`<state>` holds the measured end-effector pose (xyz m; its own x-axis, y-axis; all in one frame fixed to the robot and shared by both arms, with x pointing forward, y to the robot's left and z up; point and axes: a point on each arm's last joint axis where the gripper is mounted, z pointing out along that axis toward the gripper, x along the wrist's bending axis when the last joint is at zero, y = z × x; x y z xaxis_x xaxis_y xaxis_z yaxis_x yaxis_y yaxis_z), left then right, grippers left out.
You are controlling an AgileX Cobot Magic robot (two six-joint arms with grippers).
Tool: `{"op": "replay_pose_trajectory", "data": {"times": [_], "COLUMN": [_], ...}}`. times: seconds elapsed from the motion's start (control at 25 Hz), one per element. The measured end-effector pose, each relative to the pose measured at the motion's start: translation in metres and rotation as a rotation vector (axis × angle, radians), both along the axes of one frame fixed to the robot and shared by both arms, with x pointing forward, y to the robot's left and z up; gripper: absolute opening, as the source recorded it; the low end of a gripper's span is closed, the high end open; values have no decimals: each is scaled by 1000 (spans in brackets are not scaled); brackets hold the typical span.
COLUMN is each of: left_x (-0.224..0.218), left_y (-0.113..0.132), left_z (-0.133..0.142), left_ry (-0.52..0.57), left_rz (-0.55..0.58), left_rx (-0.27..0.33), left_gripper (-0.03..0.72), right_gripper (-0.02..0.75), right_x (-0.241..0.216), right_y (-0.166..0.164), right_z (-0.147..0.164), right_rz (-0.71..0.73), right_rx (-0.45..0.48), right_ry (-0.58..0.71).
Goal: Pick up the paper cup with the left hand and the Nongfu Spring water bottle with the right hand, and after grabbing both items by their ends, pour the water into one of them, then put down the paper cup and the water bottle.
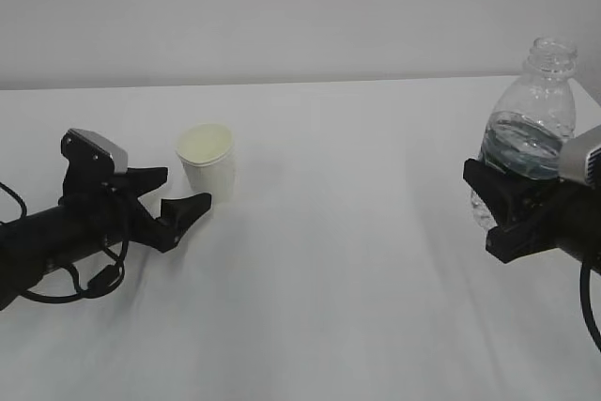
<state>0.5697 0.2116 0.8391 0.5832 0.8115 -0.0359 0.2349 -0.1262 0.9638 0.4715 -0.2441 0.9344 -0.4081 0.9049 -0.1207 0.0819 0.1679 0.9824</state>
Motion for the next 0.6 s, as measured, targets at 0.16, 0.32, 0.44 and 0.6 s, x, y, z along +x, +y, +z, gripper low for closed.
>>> {"op": "replay_pose_trajectory", "data": {"times": [0.16, 0.32, 0.44, 0.6], "left_x": [10, 18, 21, 26], "left_y": [-2, -8, -20, -34], "left_z": [0, -4, -4, -2], "left_ry": [-26, -45, -60, -84], "left_rz": [-7, -54, -95, -112], "left_rx": [-2, 4, 4, -6], "left_gripper": [680, 680, 680, 680], "right_gripper": [361, 361, 361, 361], "right_x": [0, 0, 0, 0], "right_y": [0, 0, 0, 0], "right_z": [0, 0, 0, 0], "right_rz": [0, 0, 0, 0], "right_rx": [0, 0, 0, 0], "right_ry": [0, 0, 0, 0]}}
